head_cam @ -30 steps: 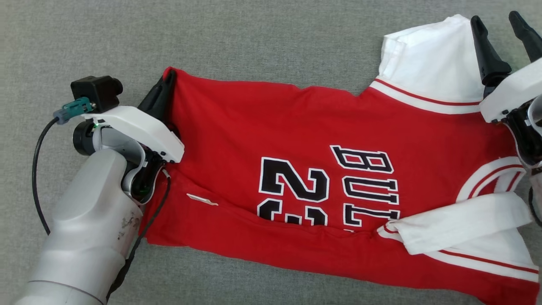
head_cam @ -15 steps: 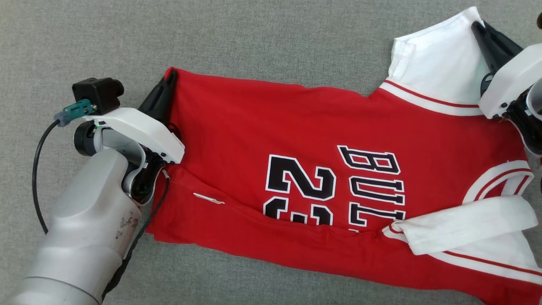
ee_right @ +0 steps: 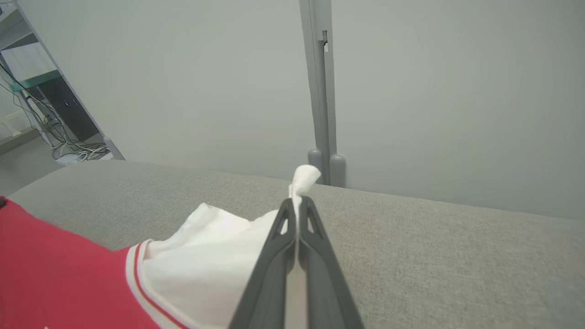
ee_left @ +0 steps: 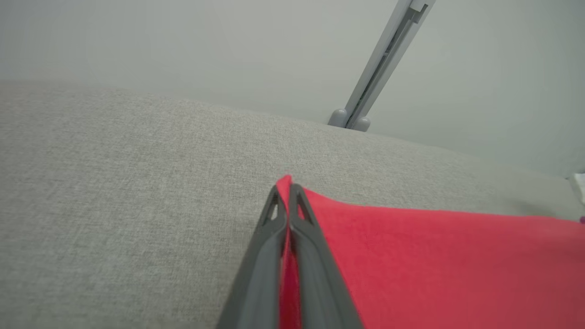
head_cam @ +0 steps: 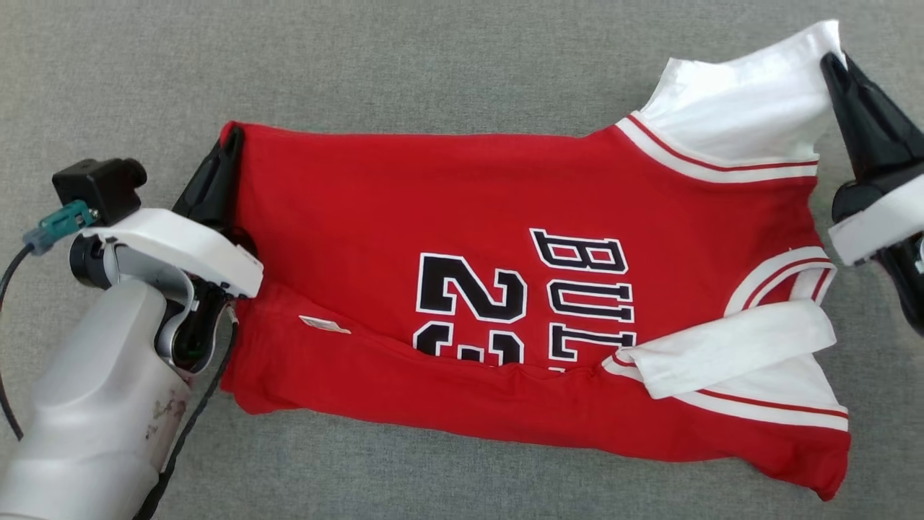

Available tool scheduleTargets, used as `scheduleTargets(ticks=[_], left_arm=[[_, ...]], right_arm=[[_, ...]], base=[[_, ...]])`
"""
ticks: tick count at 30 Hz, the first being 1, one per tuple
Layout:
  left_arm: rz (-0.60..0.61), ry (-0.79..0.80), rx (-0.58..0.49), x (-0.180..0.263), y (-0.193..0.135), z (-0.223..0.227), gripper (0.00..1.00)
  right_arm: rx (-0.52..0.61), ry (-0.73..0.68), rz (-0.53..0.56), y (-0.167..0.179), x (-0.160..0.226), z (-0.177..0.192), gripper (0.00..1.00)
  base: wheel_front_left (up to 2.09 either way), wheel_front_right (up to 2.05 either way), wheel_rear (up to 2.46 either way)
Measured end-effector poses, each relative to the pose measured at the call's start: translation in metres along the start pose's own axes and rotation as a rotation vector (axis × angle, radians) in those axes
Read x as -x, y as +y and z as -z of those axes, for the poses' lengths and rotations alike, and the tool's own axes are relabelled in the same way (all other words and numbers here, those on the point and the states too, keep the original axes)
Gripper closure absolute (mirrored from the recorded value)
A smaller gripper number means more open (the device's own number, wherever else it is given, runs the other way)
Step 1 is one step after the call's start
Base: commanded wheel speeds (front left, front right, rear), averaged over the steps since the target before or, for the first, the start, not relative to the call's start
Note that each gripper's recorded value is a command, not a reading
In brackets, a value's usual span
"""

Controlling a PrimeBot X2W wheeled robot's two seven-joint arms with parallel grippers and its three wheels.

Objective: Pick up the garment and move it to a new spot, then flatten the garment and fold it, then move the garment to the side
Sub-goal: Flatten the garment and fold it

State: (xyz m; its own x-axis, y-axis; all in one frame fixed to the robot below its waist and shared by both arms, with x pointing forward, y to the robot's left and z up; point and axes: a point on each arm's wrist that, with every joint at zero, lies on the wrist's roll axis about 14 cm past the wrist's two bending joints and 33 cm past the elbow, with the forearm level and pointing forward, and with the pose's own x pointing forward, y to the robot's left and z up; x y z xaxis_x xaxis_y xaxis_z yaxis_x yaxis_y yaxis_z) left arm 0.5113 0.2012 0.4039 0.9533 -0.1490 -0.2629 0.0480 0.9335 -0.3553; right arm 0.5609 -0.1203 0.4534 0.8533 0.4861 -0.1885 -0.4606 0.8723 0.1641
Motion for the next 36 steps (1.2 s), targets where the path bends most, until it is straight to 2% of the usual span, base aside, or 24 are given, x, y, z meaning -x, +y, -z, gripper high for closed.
scheduleTargets(ticks=[6, 13, 23, 25, 26, 27, 29, 33, 36], left_arm=[[-0.004, 0.025, 0.018, 0.023, -0.001, 0.017, 1.0], [-0.017, 0.056, 0.099, 0.047, -0.004, 0.032, 1.0], [-0.032, 0.111, 0.103, 0.071, -0.005, 0.04, 1.0], [-0.042, 0.142, 0.104, 0.076, -0.004, 0.048, 1.0], [-0.051, 0.146, 0.103, 0.078, -0.004, 0.05, 0.6], [-0.064, 0.148, 0.095, 0.08, -0.002, 0.052, 0.0], [-0.09, 0.106, 0.09, 0.082, 0.002, 0.046, 0.0], [-0.147, 0.003, 0.05, 0.088, 0.006, 0.026, 0.0], [-0.149, -0.139, 0.028, 0.089, -0.005, -0.011, 0.0]], right_arm=[[-0.08, 0.008, 0.003, 0.015, 0.047, 0.023, 1.0], [-0.216, 0.019, 0.054, 0.036, 0.1, 0.055, 1.0], [-0.338, 0.04, 0.142, 0.053, 0.148, 0.086, 1.0], [-0.338, 0.07, 0.147, 0.057, 0.154, 0.095, 0.37], [-0.336, 0.083, 0.158, 0.057, 0.156, 0.1, 0.0], [-0.322, 0.085, 0.168, 0.055, 0.158, 0.102, 0.0], [-0.308, 0.052, 0.186, 0.053, 0.157, 0.096, 0.0], [-0.154, -0.008, 0.238, 0.037, 0.162, 0.079, 0.0], [-0.096, -0.086, 0.257, 0.038, 0.157, 0.056, 0.0]], base=[[0.0, 0.0, 0.0], [0.0, 0.0, 0.0], [0.0, 0.0, 0.0], [0.0, 0.0, 0.0], [0.0, 0.0, 0.0], [0.0, 0.0, 0.0], [0.0, 0.0, 0.0], [0.0, 0.0, 0.0], [0.0, 0.0, 0.0]])
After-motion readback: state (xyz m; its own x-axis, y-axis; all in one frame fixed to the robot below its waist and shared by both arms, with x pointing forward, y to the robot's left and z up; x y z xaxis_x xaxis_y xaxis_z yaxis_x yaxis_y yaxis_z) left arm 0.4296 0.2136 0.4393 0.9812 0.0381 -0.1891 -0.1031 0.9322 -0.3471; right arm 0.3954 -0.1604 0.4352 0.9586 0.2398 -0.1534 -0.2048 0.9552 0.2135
